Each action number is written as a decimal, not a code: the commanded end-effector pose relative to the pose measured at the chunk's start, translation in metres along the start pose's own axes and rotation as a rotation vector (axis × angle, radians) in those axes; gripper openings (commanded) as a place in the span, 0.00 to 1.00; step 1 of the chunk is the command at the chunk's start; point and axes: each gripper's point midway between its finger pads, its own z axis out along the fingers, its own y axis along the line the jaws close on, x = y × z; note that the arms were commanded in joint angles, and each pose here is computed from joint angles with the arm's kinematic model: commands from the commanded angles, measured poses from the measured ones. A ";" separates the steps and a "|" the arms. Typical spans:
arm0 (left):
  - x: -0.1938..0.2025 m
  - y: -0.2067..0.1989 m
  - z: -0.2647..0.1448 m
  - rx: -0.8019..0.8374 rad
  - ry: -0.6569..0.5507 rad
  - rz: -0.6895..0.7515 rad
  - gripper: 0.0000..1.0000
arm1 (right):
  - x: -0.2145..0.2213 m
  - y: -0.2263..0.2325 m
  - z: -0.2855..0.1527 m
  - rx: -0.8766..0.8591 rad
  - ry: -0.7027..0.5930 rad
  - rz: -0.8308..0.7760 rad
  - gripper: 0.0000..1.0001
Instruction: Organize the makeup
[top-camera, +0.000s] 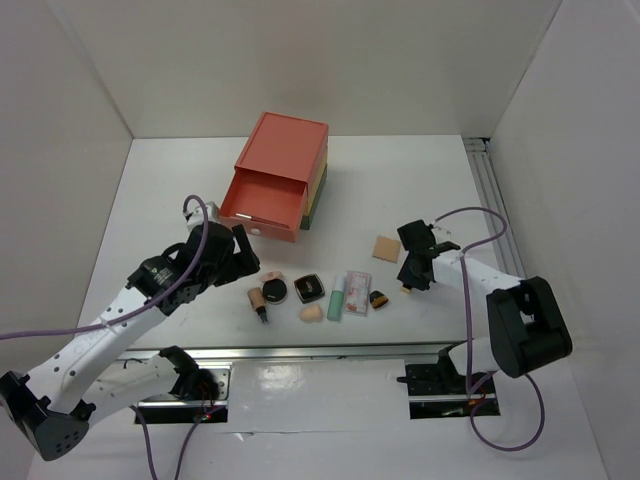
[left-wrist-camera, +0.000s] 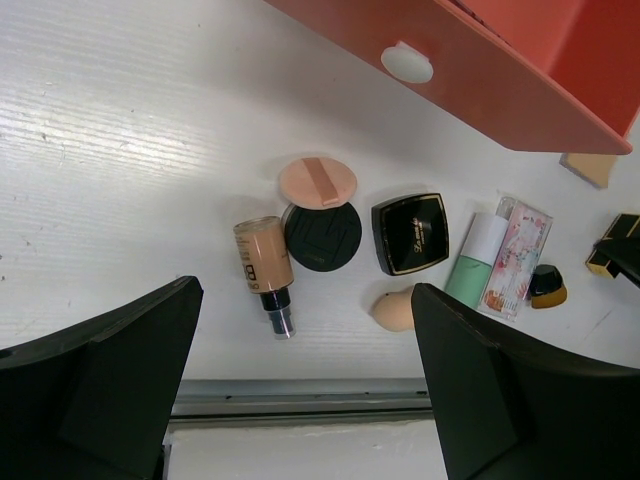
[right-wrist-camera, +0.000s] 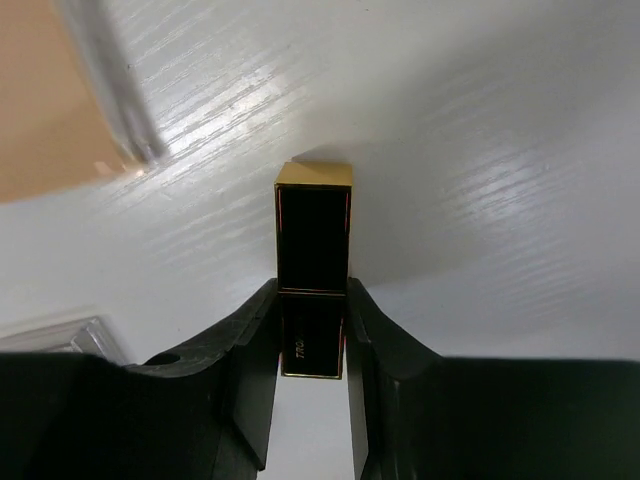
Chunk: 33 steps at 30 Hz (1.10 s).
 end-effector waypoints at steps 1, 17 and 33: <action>-0.006 -0.005 0.001 0.020 -0.020 -0.011 1.00 | -0.011 -0.001 -0.012 -0.014 -0.049 0.033 0.17; -0.005 0.001 0.012 -0.024 -0.026 -0.027 1.00 | -0.102 0.204 -0.250 -0.950 -0.533 -0.645 0.00; -0.018 -0.013 0.035 -0.015 -0.045 -0.062 0.91 | -0.042 0.368 -0.219 -0.926 -0.512 -1.221 0.36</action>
